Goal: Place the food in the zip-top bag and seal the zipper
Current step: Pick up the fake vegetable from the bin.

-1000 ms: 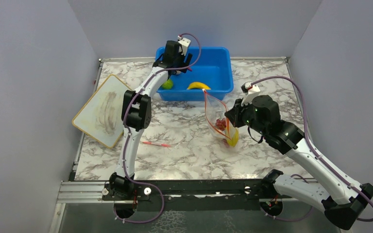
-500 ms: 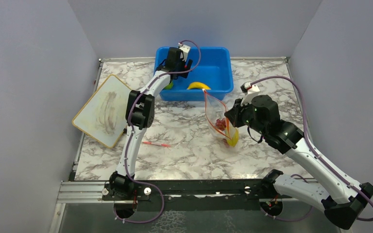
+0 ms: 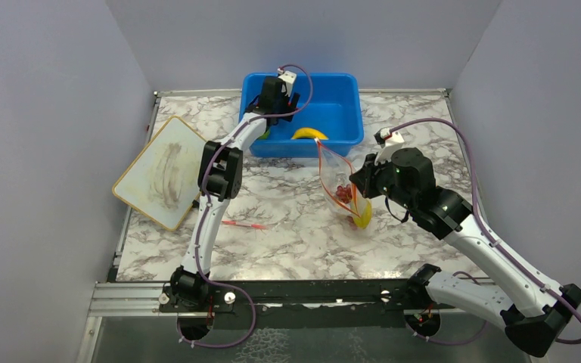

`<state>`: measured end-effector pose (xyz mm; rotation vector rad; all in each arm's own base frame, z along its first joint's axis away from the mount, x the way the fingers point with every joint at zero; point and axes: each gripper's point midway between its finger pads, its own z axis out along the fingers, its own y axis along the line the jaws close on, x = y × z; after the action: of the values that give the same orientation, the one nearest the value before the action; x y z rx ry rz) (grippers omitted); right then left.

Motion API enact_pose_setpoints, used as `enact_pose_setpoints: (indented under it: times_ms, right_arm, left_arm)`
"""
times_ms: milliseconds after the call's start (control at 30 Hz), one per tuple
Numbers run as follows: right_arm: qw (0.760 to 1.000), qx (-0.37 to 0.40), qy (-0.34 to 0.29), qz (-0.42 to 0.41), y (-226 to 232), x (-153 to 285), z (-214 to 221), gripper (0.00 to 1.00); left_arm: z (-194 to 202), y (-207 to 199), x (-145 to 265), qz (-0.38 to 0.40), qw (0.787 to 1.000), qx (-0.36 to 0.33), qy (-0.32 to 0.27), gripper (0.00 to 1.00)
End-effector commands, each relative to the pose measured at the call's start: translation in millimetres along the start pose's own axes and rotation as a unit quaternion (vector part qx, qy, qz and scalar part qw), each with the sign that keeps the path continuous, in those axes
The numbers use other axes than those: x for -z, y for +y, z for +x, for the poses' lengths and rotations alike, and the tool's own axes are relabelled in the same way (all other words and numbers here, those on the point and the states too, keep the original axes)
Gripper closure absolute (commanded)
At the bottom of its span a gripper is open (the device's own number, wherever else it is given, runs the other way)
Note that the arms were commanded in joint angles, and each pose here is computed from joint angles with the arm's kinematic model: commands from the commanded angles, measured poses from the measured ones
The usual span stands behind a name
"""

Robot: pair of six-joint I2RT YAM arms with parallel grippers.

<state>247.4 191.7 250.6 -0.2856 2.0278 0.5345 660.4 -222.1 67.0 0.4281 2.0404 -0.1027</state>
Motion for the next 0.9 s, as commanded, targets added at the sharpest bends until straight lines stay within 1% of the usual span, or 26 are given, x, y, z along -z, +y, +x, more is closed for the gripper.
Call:
enact_pose_setpoints:
  times_ms: [0, 233, 333, 433, 667, 867]
  right_arm:
    - [1.000, 0.001, -0.015, 0.006, -0.4, -0.2, -7.8, 0.99]
    - [1.000, 0.004, -0.014, 0.004, 0.7, -1.6, -9.2, 0.99]
    - [1.000, 0.004, -0.014, 0.002, 1.4, -2.5, -8.6, 0.99]
    - [1.000, 0.001, -0.013, -0.001, 2.3, -2.6, -7.0, 0.99]
    - [1.000, -0.009, -0.012, -0.009, 4.5, -0.4, -3.7, 0.99]
    - [1.000, -0.018, -0.013, -0.014, 6.0, 3.7, -2.8, 0.99]
  left_arm:
    - [-12.3, 13.8, -4.6, -0.024, 0.999, 0.015, -0.025, 0.25]
    - [-12.6, 14.5, -4.4, -0.017, 0.999, 0.025, -0.027, 0.49]
    - [-15.8, 13.7, 0.3, -0.013, 0.999, 0.026, -0.031, 0.55]
    - [-19.0, 13.4, 7.3, -0.011, 0.999, 0.026, -0.031, 0.63]
    - [-26.3, 13.5, 25.9, -0.008, 0.999, 0.027, -0.028, 0.68]
    - [-43.0, 13.0, 44.7, -0.003, 0.999, 0.038, -0.036, 0.71]
